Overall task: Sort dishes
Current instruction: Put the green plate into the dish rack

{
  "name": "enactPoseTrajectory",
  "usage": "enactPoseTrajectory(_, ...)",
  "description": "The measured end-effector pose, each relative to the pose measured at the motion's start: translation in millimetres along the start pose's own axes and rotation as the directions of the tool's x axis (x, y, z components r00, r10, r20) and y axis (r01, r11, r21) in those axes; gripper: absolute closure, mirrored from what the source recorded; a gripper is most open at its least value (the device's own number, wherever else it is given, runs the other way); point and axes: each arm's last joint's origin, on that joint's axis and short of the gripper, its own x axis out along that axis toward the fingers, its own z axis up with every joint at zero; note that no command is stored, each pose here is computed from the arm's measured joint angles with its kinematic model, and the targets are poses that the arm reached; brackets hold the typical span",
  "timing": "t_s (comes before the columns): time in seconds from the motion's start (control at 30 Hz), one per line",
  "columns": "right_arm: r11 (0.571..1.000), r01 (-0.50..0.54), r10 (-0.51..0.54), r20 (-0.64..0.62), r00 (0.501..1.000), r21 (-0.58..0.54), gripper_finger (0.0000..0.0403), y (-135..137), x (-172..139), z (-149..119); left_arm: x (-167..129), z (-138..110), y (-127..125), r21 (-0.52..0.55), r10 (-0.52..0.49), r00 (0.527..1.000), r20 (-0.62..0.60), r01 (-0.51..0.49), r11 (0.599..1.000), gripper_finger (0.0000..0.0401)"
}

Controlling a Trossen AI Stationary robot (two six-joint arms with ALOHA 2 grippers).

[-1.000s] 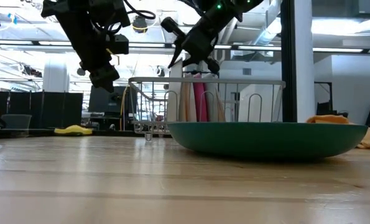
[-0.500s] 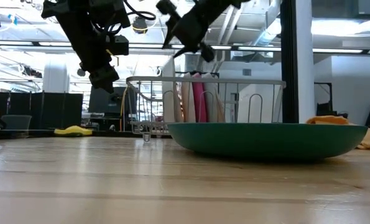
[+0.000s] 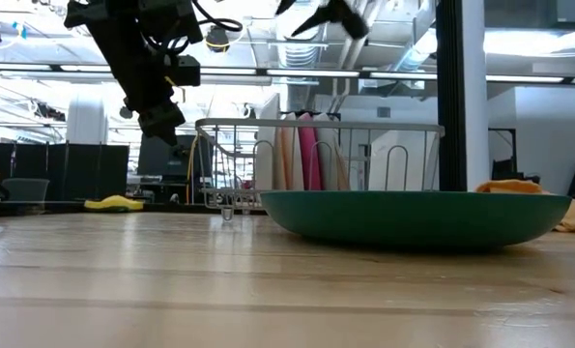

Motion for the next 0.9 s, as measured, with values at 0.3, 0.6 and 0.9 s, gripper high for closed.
enactPoseTrajectory(0.3, 0.785, -0.033, 0.058, -0.020, 0.998, 0.618, 0.0220, 3, -81, -5, -1, 0, -1, 0.000, -0.003, 1.000, 0.005, 0.003, 1.000, 0.0298)
enactPoseTrajectory(0.6, 0.168, -0.159, 0.298, 0.104, 0.949, 0.973, 0.0231, 42, -143, -4, -18, 13, -4, -0.013, -0.042, 0.997, 0.070, 0.043, 0.999, 0.0298)
enactPoseTrajectory(0.9, 0.017, -0.205, 0.451, 0.176, 0.875, 0.979, 0.0235, 103, -174, 45, -61, 49, -12, -0.070, -0.173, 0.937, 0.305, 0.203, 0.977, 0.0298)
